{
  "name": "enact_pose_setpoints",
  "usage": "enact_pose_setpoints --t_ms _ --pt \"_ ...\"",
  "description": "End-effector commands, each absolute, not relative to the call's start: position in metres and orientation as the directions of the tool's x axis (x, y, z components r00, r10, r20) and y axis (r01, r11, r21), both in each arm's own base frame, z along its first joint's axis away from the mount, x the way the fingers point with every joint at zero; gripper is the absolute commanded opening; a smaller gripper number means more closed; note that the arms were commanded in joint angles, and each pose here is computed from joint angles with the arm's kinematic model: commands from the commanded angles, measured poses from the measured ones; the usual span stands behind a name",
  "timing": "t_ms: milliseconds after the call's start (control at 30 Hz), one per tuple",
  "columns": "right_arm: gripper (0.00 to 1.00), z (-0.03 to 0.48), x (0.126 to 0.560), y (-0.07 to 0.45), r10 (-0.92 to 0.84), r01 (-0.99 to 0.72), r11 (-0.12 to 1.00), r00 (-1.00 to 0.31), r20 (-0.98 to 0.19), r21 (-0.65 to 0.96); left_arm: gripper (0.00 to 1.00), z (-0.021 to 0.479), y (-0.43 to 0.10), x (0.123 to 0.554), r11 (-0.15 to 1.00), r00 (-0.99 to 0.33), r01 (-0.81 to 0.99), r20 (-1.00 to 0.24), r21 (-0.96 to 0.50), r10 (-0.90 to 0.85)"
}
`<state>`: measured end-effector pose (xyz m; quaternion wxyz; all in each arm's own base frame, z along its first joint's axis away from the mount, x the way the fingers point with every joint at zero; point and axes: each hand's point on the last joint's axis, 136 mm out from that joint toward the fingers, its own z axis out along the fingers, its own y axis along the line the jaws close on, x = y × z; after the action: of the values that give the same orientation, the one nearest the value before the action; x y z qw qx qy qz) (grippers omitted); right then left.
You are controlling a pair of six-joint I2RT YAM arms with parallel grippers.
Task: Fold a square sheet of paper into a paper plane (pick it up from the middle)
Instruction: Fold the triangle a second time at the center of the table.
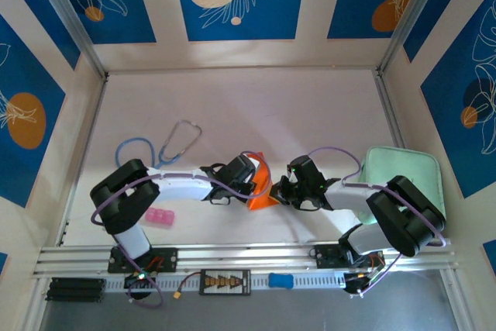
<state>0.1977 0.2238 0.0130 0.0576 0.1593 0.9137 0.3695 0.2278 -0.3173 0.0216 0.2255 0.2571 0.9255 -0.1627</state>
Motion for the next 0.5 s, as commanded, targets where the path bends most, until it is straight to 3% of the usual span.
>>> enact_pose_setpoints --t_ms 0,467 --pt "0.00 0.007 0.191 0.219 0.315 0.249 0.710 -0.949 0.020 0.659 0.00 0.008 -0.308 0.225 0.816 -0.776 0.552 -0.465 -0.173 0.426" --pt "0.00 0.065 0.211 0.262 0.243 0.070 0.575 -0.966 -0.089 0.815 0.00 0.009 -0.311 0.225 0.810 -0.774 0.559 -0.463 -0.179 0.432"
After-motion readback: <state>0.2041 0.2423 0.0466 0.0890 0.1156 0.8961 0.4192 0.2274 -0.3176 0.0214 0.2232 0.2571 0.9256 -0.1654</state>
